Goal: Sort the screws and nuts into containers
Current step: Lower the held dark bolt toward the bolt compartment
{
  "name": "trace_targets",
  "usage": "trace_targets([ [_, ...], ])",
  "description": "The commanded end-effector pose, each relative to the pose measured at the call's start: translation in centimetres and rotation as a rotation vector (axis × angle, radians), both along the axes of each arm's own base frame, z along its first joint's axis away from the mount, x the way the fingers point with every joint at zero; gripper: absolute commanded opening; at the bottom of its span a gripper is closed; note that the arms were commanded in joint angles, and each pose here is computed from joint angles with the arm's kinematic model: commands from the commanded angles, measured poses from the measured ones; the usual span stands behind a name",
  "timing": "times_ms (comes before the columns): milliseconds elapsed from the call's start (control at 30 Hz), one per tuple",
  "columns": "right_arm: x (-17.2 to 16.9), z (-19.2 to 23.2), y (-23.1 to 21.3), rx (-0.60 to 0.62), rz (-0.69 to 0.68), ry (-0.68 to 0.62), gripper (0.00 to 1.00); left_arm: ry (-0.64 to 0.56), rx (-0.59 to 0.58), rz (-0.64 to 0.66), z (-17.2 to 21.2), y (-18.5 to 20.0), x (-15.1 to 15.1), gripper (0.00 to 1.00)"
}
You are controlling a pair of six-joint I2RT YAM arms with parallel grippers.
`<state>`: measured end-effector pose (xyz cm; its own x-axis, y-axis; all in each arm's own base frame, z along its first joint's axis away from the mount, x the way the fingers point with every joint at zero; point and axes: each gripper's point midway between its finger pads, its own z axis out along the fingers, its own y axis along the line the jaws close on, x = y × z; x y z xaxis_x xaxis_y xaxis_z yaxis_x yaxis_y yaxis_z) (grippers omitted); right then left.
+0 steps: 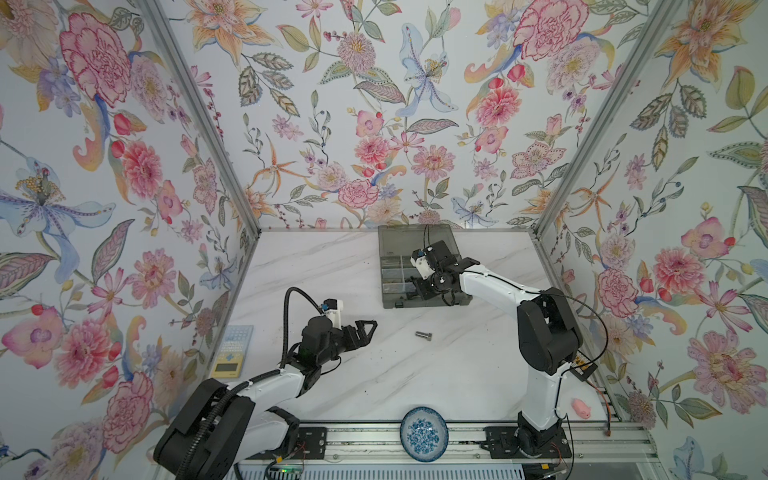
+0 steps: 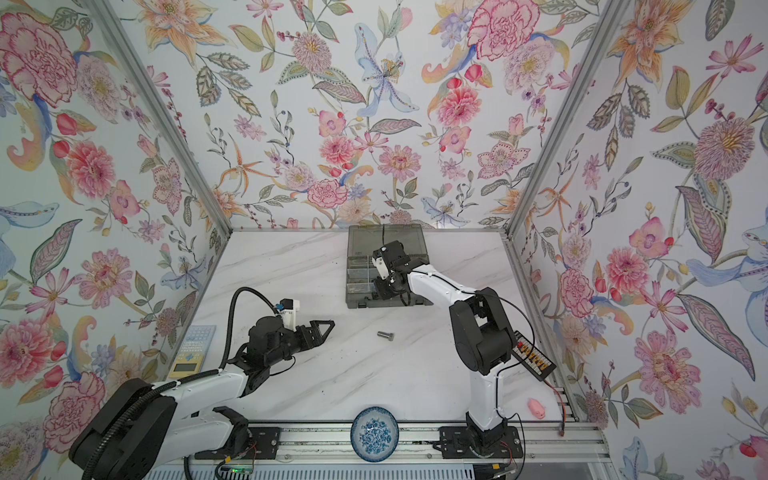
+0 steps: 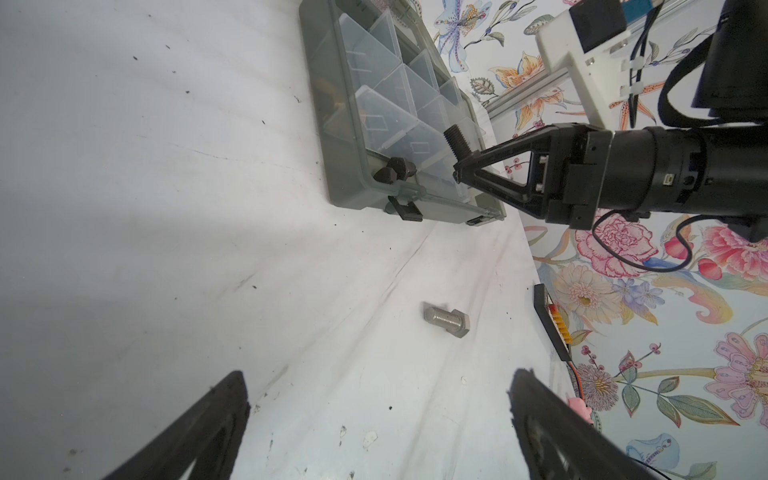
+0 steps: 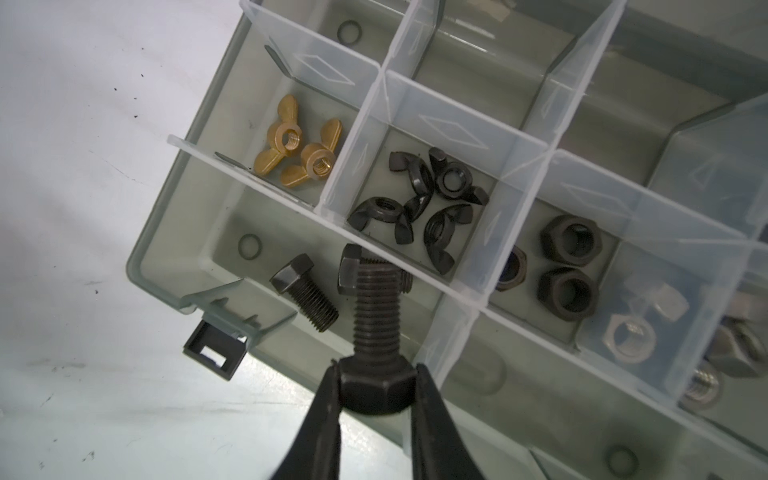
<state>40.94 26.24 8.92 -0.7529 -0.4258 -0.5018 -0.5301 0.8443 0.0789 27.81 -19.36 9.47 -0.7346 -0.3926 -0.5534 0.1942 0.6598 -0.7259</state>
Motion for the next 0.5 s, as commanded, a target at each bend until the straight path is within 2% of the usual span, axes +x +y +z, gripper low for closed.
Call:
trace_targets([
  [0,0.68,-0.35,0.09,-0.022,0.007,-0.002,0.19,-0.004,-0.004,0.013,-0.01,0.38,0.11,0.99],
  [300,1.16,-0.75,0.35,-0.034,0.013,0.008,0.22,-0.006,-0.005,0.014,0.0,0.49,-0.03,0.99],
  [467,1.27,-0.78,0.36,-0.038,0.01,0.006,0.4,-0.005,-0.003,0.015,-0.09,0.5,-0.07,0.99],
])
